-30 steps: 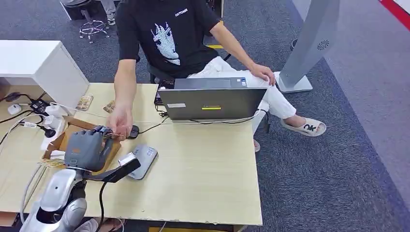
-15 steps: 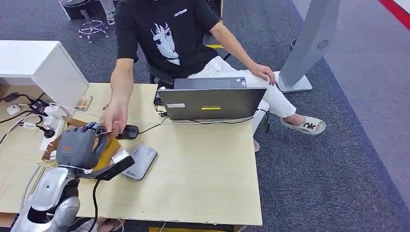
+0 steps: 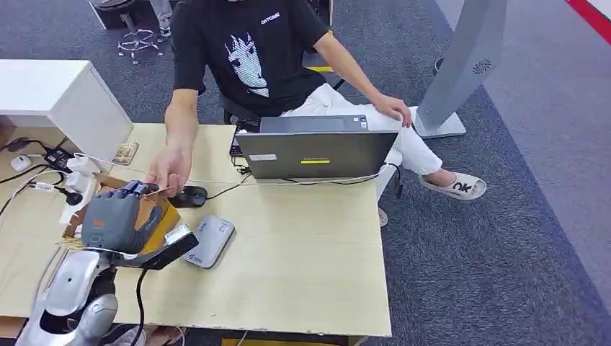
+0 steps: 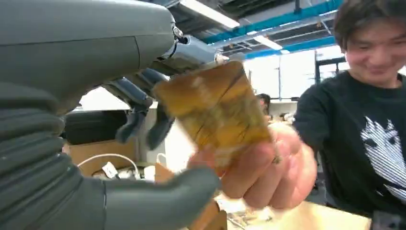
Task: Pass the card to the sensor for recognition and then transmit it.
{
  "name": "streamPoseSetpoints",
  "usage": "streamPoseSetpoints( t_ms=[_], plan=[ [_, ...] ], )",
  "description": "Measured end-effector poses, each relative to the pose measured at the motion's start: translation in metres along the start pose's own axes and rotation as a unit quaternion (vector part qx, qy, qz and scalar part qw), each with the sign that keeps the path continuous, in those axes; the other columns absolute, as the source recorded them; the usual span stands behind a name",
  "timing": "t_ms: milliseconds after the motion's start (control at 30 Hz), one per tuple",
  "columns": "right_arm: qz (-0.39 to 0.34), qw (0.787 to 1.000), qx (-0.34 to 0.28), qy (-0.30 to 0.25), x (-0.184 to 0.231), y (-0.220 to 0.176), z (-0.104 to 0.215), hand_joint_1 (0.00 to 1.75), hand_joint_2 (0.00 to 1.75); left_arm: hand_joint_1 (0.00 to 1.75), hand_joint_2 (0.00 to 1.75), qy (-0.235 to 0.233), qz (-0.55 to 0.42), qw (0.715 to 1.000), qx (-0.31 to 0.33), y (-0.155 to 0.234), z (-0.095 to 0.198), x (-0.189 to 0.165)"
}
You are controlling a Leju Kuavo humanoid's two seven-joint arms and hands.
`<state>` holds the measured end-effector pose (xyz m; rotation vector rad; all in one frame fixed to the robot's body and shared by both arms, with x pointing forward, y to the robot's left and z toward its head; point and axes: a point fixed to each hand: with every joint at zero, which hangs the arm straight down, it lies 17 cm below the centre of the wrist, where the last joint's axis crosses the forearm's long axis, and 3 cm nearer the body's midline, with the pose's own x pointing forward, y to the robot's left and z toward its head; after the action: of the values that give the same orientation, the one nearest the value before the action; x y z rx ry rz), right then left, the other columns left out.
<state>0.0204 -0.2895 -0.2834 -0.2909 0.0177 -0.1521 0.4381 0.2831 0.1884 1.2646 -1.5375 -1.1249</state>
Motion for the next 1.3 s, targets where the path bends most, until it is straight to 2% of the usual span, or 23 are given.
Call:
streamPoseSetpoints(
  t_ms=[367,800,833,1100,1300],
  plan=[
    [0.01,1.0,0.002,-0.003,0.001,0.002,0.0,0.0,1.75,0.0,0.0,0.027,0.013,0.999,0.04,0.012,-0.003,-0.011],
    [0.004,1.0,0.002,-0.003,0.003,0.002,0.001,0.0,1.75,0.0,0.0,0.045,0.035,0.998,0.041,0.01,0.004,-0.025],
    [0.001,1.0,0.002,-0.002,0.002,0.002,0.001,0.0,1.75,0.0,1.75,0.048,0.037,0.997,0.038,0.008,0.008,-0.028],
    [-0.013,1.0,0.0,0.008,-0.004,0.0,0.0,0.0,1.75,0.0,1.75,0.084,0.029,0.996,0.026,0.022,0.049,-0.075],
    [-0.01,1.0,0.0,-0.004,-0.001,0.0,0.0,0.0,1.75,0.0,1.75,0.143,0.026,0.989,0.003,0.03,0.071,-0.136]
  ],
)
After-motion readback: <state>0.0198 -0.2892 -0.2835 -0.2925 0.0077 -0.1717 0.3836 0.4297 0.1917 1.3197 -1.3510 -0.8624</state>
